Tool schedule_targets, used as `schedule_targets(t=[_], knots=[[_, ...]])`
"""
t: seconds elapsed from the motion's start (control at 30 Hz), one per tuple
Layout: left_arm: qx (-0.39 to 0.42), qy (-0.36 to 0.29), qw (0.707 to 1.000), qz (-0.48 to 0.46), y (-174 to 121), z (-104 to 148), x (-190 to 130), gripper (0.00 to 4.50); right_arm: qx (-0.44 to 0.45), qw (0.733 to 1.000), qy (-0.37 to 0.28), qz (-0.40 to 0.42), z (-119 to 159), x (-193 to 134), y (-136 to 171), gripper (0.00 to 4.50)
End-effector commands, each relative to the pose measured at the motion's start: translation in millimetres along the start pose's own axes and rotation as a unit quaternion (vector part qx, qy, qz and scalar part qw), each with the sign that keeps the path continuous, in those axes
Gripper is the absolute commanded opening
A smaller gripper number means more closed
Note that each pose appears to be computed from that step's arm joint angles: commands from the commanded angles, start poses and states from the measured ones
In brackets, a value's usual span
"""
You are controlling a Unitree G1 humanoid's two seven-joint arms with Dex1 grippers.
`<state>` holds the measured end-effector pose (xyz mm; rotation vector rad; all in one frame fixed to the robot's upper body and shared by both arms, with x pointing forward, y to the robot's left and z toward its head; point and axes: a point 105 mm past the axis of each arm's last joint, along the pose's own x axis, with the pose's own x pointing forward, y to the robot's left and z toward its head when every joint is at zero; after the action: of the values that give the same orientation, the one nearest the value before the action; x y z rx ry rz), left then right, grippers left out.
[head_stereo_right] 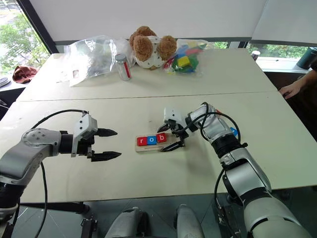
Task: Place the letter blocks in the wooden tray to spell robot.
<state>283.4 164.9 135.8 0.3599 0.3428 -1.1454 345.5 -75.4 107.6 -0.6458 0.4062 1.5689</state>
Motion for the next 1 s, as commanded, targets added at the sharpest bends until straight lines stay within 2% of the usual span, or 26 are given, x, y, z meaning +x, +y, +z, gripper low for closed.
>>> schedule_targets(t=[0.03,0.43,0.6,0.77,0.8,0.9,1.0], knots=[[0.023,-0.004,1.0,-0.003,0.5,7.7,0.4,4.5,-0.012,1.0,-0.016,0.001,11.0,-8.2,2.9,4.44],[0.03,-0.004,1.0,-0.007,3.1,6.9,5.8,4.5,-0.009,1.0,-0.014,-0.015,11.9,-8.1,8.9,4.44],[0.031,-0.007,0.999,-0.009,2.7,8.3,8.4,4.5,-0.009,0.996,-0.02,-0.091,11.8,-20.4,-7.7,4.44],[0.035,-0.017,0.999,-0.011,0.7,14.5,8.2,4.5,0.007,0.983,-0.043,-0.18,16.4,-54.3,-16.0,4.44],[0.038,-0.023,0.999,-0.012,-0.8,18.0,7.9,4.5,0.019,0.974,-0.048,-0.222,17.0,-67.4,-22.0,4.44],[0.048,-0.042,0.998,-0.015,-5.0,30.2,7.4,4.5,0.078,0.92,-0.065,-0.378,12.5,-114.3,-39.8,4.44],[0.058,-0.07,0.995,-0.032,-13.8,48.2,10.7,4.5,0.159,0.807,-0.063,-0.566,-8.3,-163.2,-40.0,4.44]])
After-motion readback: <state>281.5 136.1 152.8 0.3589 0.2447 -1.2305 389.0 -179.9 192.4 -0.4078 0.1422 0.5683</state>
